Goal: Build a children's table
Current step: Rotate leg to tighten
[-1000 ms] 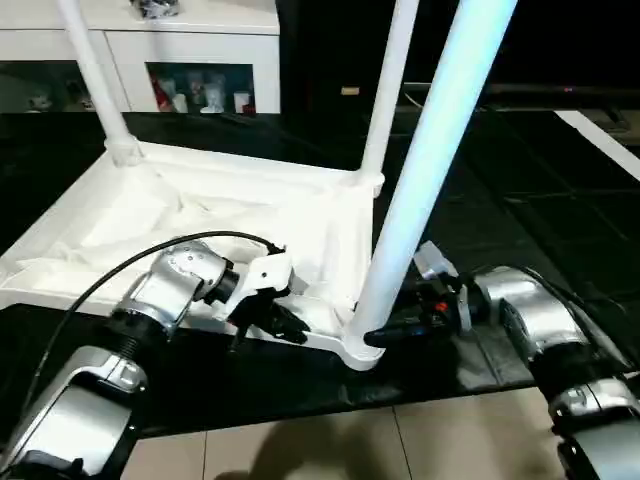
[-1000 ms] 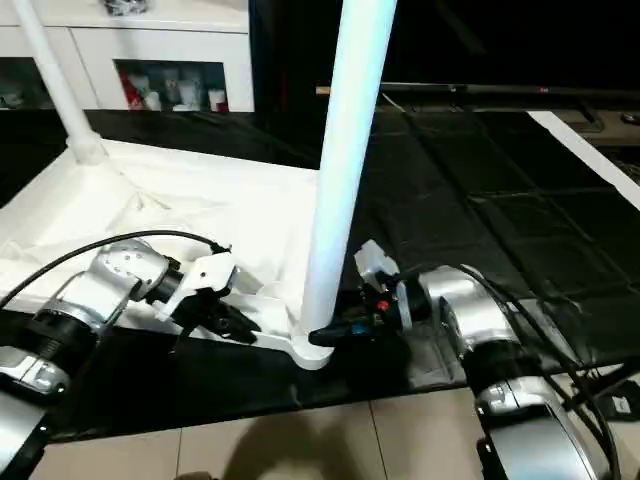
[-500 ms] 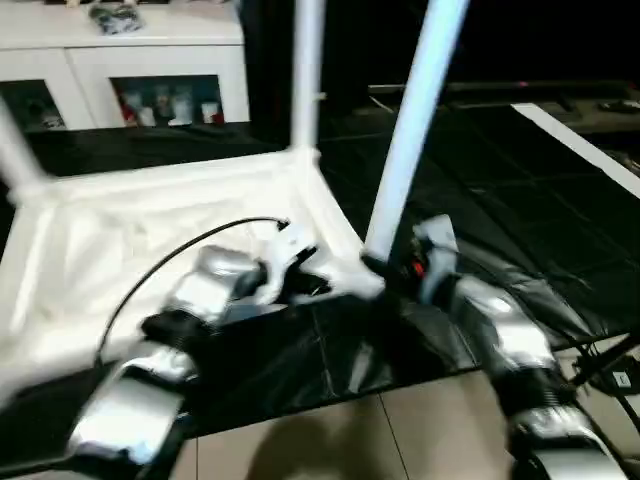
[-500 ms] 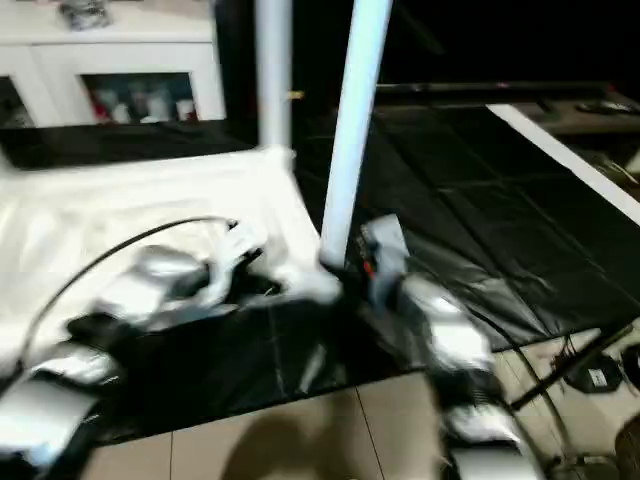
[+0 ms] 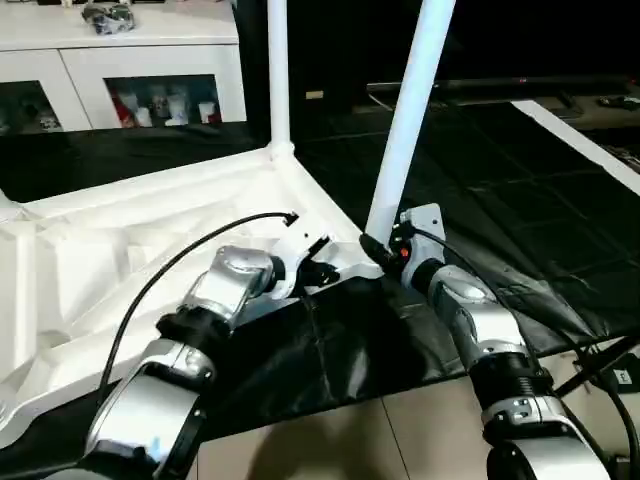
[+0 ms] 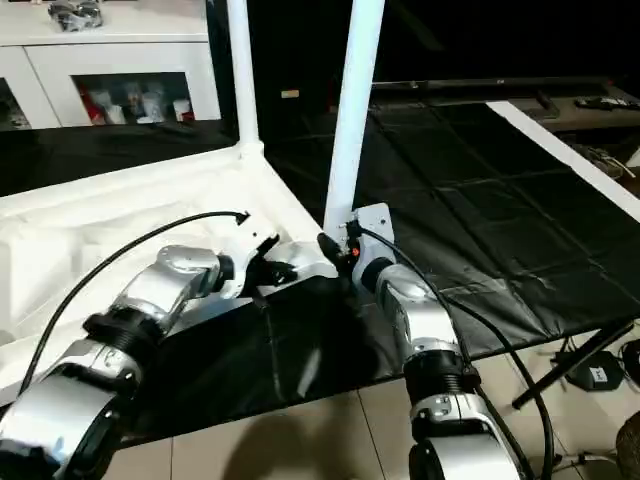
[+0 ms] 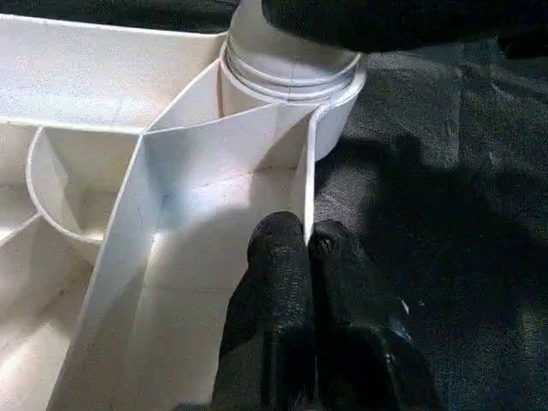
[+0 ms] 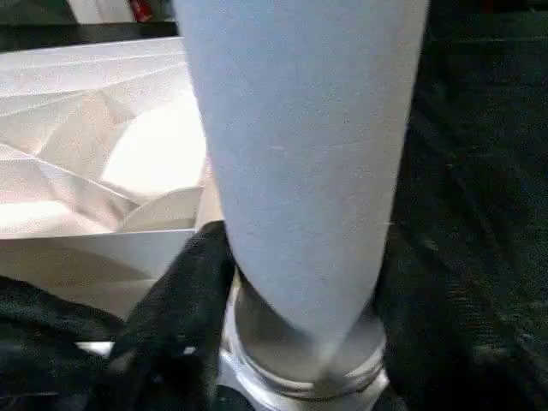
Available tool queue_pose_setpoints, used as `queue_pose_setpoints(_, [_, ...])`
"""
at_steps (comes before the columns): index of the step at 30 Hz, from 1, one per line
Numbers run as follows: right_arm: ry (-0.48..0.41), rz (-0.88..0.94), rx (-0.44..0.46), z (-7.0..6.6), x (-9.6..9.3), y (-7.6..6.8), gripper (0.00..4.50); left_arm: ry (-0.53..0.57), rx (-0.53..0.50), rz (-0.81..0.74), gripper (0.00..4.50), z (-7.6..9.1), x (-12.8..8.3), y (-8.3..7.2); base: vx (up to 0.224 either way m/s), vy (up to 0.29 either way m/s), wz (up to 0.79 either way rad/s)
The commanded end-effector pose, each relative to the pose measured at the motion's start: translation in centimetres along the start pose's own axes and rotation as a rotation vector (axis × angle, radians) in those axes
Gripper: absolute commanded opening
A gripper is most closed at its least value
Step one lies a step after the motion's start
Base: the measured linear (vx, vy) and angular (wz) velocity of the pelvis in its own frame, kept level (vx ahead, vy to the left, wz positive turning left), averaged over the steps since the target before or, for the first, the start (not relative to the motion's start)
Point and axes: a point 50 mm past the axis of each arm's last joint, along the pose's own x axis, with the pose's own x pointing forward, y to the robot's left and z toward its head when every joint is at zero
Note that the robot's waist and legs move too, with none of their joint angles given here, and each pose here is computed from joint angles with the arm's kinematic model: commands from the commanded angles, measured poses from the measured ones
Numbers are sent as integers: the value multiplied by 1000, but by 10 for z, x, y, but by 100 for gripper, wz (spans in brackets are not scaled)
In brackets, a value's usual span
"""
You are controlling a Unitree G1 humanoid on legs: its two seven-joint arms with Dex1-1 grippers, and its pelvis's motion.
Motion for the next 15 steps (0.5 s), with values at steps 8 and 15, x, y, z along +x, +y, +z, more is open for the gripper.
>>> queue_pose_setpoints(8, [109, 370, -131, -18, -19, 8, 356, -21, 149, -227, 0, 0, -16, -7, 0, 0, 0])
queue_pose_setpoints(15, [115, 518, -192, -5, -40, -12, 362, 38, 234, -375, 0, -13, -33, -9, 0, 0, 0])
